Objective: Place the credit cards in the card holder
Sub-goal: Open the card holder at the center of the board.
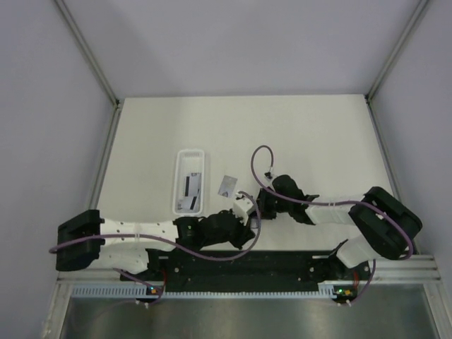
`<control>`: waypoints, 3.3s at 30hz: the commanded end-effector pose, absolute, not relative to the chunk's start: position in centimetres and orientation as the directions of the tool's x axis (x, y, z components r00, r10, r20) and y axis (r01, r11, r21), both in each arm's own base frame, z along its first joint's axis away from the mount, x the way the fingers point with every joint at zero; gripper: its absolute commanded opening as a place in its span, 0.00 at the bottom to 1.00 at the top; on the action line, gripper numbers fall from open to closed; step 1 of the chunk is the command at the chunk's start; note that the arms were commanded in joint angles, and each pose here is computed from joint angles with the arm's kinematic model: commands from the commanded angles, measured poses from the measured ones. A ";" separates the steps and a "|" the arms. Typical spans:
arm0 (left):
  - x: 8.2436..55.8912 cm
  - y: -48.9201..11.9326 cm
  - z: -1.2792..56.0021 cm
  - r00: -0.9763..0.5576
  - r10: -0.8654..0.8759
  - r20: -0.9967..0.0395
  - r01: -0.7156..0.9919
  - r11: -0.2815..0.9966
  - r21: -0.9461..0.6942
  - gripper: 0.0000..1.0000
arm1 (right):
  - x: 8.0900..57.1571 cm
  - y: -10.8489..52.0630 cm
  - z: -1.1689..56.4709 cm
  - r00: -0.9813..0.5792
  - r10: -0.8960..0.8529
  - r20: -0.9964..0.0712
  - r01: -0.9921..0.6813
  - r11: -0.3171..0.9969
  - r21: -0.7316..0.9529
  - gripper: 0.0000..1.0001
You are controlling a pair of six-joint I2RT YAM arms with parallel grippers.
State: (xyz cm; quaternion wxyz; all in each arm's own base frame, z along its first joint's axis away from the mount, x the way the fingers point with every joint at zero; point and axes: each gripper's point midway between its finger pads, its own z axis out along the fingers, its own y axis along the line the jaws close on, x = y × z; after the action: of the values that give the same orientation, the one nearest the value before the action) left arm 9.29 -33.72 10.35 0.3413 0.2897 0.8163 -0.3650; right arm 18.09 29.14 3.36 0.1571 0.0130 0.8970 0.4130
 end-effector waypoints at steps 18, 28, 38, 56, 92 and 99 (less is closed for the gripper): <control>16.3 -30.7 8.3 -0.515 0.133 -0.847 0.388 0.917 -0.092 0.00 | 18.3 29.0 2.2 -0.948 0.153 -0.280 -0.100 0.690 0.717 0.00; 18.1 -26.8 7.7 -0.517 0.046 -0.855 0.231 0.969 -0.088 0.00 | 18.1 28.5 1.8 -0.948 0.155 -0.278 -0.091 0.704 0.705 0.00; 20.6 -27.6 3.9 -0.609 -0.013 -0.793 0.191 0.968 -0.163 0.00 | 17.8 28.2 1.6 -0.949 0.149 -0.276 -0.093 0.708 0.700 0.00; 20.3 -31.6 3.7 -0.622 -0.009 -0.783 0.346 0.894 -0.285 0.00 | 17.7 28.0 1.9 -0.948 0.144 -0.283 -0.098 0.714 0.693 0.00; 18.7 -29.0 0.6 -0.712 -0.031 -0.702 0.236 0.930 -0.281 0.00 | 16.4 21.4 4.0 -0.899 0.248 -0.361 -0.014 0.808 0.589 0.00; 18.8 -29.7 0.9 -0.699 -0.008 -0.715 0.280 0.917 -0.284 0.00 | 16.5 21.2 3.6 -0.904 0.247 -0.349 -0.001 0.815 0.579 0.00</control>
State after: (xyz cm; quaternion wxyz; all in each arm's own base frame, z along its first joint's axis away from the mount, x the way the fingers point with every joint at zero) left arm 19.73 -30.87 2.17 0.3977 0.0434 0.8920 -0.2103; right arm 16.32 22.02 4.33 0.2061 0.0635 0.9241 0.3154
